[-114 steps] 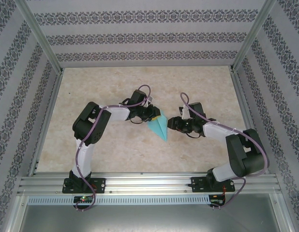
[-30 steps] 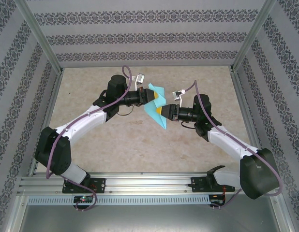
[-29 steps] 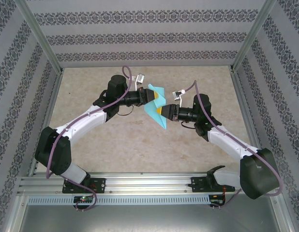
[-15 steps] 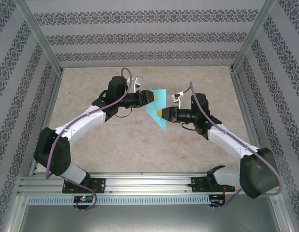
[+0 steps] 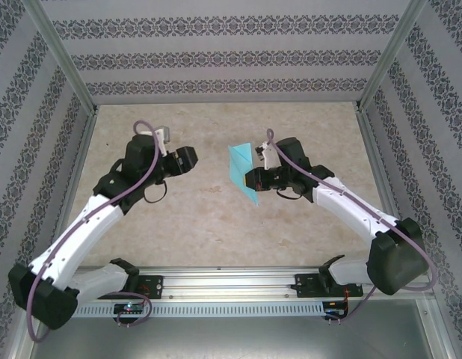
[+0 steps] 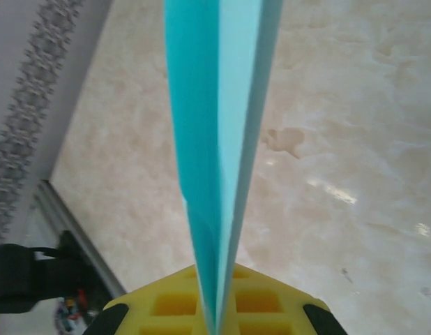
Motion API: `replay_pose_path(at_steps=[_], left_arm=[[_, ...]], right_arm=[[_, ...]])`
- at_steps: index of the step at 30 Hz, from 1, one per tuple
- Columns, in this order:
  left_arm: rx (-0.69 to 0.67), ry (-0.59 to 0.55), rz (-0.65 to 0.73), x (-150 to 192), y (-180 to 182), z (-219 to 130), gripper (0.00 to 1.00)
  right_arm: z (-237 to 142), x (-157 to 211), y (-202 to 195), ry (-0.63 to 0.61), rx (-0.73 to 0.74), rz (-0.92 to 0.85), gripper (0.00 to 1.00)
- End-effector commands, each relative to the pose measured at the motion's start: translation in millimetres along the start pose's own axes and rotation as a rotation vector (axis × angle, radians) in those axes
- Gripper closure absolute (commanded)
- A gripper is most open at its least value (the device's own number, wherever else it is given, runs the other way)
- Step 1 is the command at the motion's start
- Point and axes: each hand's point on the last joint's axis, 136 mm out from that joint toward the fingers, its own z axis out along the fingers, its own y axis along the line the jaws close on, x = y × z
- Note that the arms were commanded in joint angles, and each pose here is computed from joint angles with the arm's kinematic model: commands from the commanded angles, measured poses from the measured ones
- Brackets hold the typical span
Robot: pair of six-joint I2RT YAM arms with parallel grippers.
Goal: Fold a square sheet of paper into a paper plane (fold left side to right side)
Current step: Turn over the paper at the center of the table.
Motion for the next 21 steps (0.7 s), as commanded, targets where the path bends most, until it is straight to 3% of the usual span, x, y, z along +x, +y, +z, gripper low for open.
replay_pose_path(at_steps=[1,5,11,21], left_arm=[[-0.276,-0.074,-0.004,6,64,-19,0.27],[-0.374,-0.17,-0.06,6,90,-45,0.25],[-0.418,-0.243,-0.085,5,104,-68,0.22],[-0.442,-0.269,-0.103,10,113,-80,0.2]], right_arm=[[0,14,-35,0.087,0.32,-0.09,0.97],[0,19,-55,0.151,0.599,-0.173,0.98],[-10,4,-69,0.143,0.932,-0.291,0.99],[49,11,-80,0.348,1.16,-0.516,0.99]])
